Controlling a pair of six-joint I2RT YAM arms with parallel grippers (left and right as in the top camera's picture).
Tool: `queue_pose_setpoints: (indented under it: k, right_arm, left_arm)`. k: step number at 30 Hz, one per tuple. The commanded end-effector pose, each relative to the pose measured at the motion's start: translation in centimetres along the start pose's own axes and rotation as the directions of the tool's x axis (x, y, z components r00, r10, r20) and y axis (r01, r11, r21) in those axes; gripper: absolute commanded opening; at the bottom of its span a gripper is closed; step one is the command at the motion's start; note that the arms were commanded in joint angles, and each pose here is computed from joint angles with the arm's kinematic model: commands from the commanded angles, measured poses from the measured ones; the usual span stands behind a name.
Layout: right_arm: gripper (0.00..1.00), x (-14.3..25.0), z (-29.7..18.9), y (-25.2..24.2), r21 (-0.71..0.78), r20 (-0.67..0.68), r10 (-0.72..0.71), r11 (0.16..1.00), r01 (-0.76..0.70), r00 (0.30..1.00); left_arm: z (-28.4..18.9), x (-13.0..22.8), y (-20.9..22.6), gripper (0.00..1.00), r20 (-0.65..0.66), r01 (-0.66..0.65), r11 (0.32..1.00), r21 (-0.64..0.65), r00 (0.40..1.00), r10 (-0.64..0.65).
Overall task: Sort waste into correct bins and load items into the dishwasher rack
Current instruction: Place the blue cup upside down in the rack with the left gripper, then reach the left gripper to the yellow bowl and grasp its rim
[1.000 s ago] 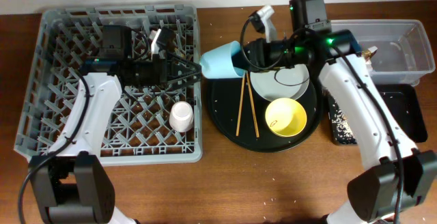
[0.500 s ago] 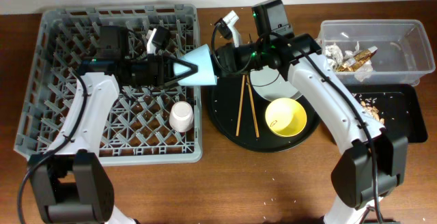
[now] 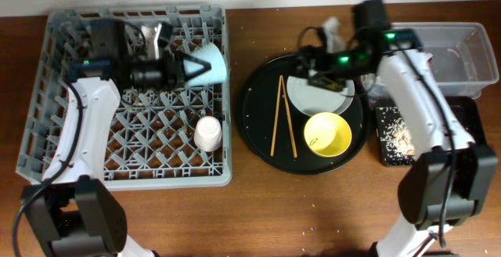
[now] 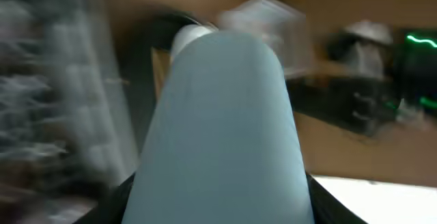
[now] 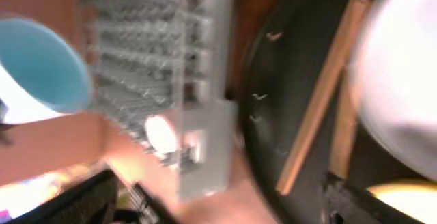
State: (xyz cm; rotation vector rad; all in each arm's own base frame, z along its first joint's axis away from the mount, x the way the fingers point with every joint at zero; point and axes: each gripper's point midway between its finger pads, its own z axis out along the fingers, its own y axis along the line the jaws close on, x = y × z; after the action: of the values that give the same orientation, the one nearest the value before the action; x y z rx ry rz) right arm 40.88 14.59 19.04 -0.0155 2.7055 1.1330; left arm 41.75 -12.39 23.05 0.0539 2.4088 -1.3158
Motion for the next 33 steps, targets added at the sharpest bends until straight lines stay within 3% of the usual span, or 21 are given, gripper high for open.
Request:
queue_pose_setpoints:
  k: [1,5,13,14,17,18,19,20,28,33]
  right_arm:
    - [0.98,0.9,-2.7,-4.1,0.149,-0.017,-0.075,0.986,0.077,0.997]
    - [0.95,2.2,-3.8,-6.3,0.229,-0.055,-0.025,0.973,0.037,0.998]
    - [0.95,2.9,-3.8,-6.2,0.228,-0.078,-0.003,0.973,0.021,0.997]
    - [0.95,3.0,-3.8,-6.2,0.229,-0.08,-0.001,0.973,0.019,0.997]
    - [0.95,3.0,-3.8,-6.2,0.229,-0.081,0.0,0.973,0.019,0.997]
    - [0.95,3.0,-3.8,-6.2,0.229,-0.08,-0.001,0.973,0.019,0.997]
    - [0.94,3.0,-3.9,-6.4,0.236,-0.08,-0.001,0.971,0.02,0.997]
    - [0.93,3.0,-3.9,-6.6,0.251,-0.081,0.0,0.968,0.021,0.997]
    - [0.89,1.7,-5.5,-4.4,0.221,-0.025,-0.018,0.975,0.023,1.0]
    - [0.9,1.6,-10.5,-0.5,0.281,0.074,-0.117,0.955,0.092,0.99]
  left_arm:
    - [-1.3,-3.2,3.6,0.27,0.061,-0.14,0.8,-0.583,0.975,0.215]
    - [1.4,-1.1,5.8,0.25,-0.095,-0.234,0.609,-0.757,0.963,0.253]
    - [5.4,2.9,12.0,0.25,-0.262,-0.264,0.566,-0.781,0.961,0.086]
    - [5.8,3.2,12.4,0.31,-0.272,-0.267,0.565,-0.781,0.959,0.078]
    - [6.6,3.7,13.5,0.77,-0.292,-0.272,0.562,-0.781,0.955,0.057]
    - [6.6,3.7,13.6,0.85,-0.292,-0.272,0.562,-0.781,0.955,0.056]
    - [6.6,3.6,13.5,0.87,-0.289,-0.271,0.561,-0.782,0.956,0.059]
    - [6.5,3.2,13.3,0.92,-0.283,-0.268,0.562,-0.782,0.957,0.063]
    - [1.7,-2.6,4.8,0.92,-0.203,-0.256,0.56,-0.788,0.967,0.156]
    - [0.3,-1.7,-0.5,0.9,-0.227,-0.28,0.622,-0.731,0.96,0.165]
